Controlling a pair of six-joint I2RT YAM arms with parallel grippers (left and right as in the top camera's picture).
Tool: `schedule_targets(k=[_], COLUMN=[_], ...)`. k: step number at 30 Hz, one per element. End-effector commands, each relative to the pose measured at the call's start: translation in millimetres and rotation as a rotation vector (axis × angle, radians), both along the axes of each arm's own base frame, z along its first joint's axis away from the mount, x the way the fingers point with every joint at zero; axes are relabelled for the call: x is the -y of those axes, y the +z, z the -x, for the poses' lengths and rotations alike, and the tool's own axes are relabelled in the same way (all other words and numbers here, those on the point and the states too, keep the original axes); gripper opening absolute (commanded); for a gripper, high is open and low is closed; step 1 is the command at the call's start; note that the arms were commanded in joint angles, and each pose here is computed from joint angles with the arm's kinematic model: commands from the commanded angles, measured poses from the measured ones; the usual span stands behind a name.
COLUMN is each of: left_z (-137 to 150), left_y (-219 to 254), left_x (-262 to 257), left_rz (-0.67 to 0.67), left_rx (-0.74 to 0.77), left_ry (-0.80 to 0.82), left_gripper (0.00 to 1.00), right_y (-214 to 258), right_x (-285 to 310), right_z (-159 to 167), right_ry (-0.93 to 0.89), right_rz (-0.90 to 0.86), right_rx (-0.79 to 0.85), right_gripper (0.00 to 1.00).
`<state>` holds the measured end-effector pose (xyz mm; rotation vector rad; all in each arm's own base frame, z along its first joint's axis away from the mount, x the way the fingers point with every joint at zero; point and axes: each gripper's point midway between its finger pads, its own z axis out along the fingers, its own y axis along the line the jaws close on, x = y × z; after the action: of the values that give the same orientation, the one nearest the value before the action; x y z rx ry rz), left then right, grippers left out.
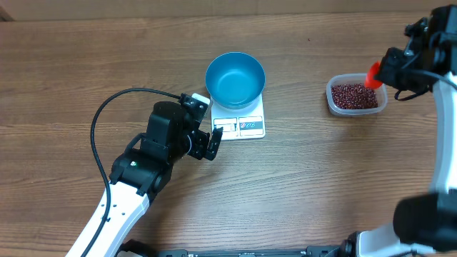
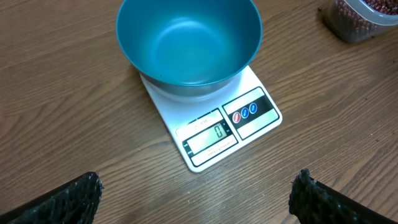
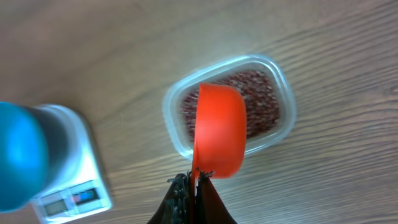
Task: Scoop item into bowl and weigh 150g on scale
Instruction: 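Dip the red scoop into the bean tub with the right gripper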
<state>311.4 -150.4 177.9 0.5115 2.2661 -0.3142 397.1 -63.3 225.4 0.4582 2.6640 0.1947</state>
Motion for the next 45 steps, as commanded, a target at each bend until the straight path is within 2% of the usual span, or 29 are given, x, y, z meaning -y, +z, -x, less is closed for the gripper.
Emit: schedule_targets(k=[1,14,23,35,45], left_z=[0.8,0.8,0.9,0.9,0.9], left_y=[-3.9,-3.9,-4.0,-4.0,-4.0], left_x=[-0.4,-0.4,-0.4,-0.4,-0.4], left_rz=[0.007,0.007,0.007,0.007,0.007], left_rx=[-0.015,-0.015,-0.015,-0.015,-0.015], left_ry=[0.005,0.005,0.005,0.005,0.005], left_gripper=[1.00,1.00,0.99,1.00,0.99], right_y=[-29.6,-83.2,-120.0,-128.0,-126.0], right_x=[20.5,37.6,36.4,-9.5,-21.1], right_z=[-7.2,-23.4,-20.1,-18.6,-19.4], right_ry=[0.074,0.256,0.266,0.329,0.319], right_rz=[0.082,0.136,0.098,-0.175,-0.314], right_rx=[-0.081,-0.156,-0.241,-0.220,-0.193], right_gripper=[0.04,0.04,0.04,0.04,0.04])
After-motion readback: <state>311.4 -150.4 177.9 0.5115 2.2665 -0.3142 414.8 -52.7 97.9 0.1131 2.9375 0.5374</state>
